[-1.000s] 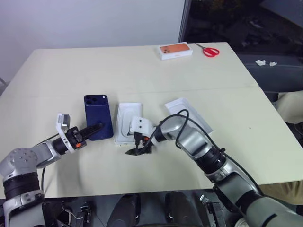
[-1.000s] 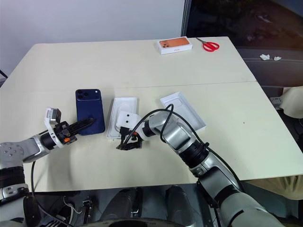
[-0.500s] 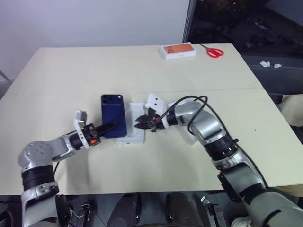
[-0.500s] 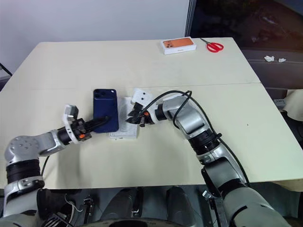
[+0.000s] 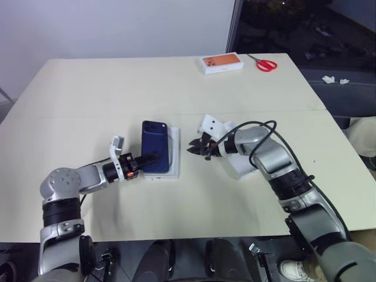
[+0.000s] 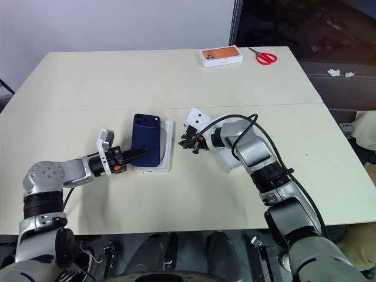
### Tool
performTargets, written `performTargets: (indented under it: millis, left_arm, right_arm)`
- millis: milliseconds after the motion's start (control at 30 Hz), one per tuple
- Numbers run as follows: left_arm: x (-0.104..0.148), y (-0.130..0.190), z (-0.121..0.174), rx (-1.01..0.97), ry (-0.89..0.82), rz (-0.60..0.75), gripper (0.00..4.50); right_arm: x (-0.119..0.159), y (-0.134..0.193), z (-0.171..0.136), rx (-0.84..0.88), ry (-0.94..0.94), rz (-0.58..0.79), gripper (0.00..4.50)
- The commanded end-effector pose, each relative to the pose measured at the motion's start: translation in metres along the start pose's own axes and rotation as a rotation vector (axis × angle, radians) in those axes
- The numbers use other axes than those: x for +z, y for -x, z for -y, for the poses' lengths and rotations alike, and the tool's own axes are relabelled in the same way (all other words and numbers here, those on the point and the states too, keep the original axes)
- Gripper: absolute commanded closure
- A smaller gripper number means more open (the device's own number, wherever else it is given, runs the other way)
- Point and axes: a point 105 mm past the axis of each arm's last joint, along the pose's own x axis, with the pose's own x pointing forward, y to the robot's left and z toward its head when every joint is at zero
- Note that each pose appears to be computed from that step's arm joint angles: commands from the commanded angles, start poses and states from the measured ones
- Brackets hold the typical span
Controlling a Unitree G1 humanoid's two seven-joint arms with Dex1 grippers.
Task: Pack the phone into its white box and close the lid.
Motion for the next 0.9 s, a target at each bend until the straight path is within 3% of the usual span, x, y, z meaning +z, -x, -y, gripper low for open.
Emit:
performTargets:
  millis: [33, 233, 267, 300, 367, 800, 900]
  left_arm:
    - [0.002, -0.004, 0.008, -0.016, -0.033, -0.017, 4.5]
    - [0.002, -0.009, 0.016, -0.045, -0.032, -0.027, 4.5]
    - [0.002, -0.009, 0.018, -0.055, -0.03, -0.027, 3.5]
    - [0.002, -0.009, 0.019, -0.052, -0.031, -0.029, 3.31]
    - [0.002, -0.01, 0.02, -0.048, -0.042, -0.034, 2.4]
    - [0.017, 0.004, 0.027, -0.004, -0.116, -0.027, 2.4]
    - [0.026, 0.009, 0.037, 0.005, -0.2, -0.012, 2.4]
  right_arm:
    - [0.01, 0.0, 0.001, -0.012, 0.029, 0.032, 3.38]
    - [0.006, -0.002, 0.001, -0.02, 0.042, 0.016, 3.38]
    - [0.005, -0.002, 0.001, -0.022, 0.043, 0.013, 3.44]
    - [0.005, -0.002, 0.001, -0.023, 0.042, 0.012, 3.44]
    - [0.005, -0.003, 0.001, -0.021, 0.04, 0.014, 3.44]
    - [0.008, -0.006, 0.002, -0.02, 0.048, 0.017, 3.44]
    - [0.008, -0.007, 0.001, -0.018, 0.052, 0.018, 3.44]
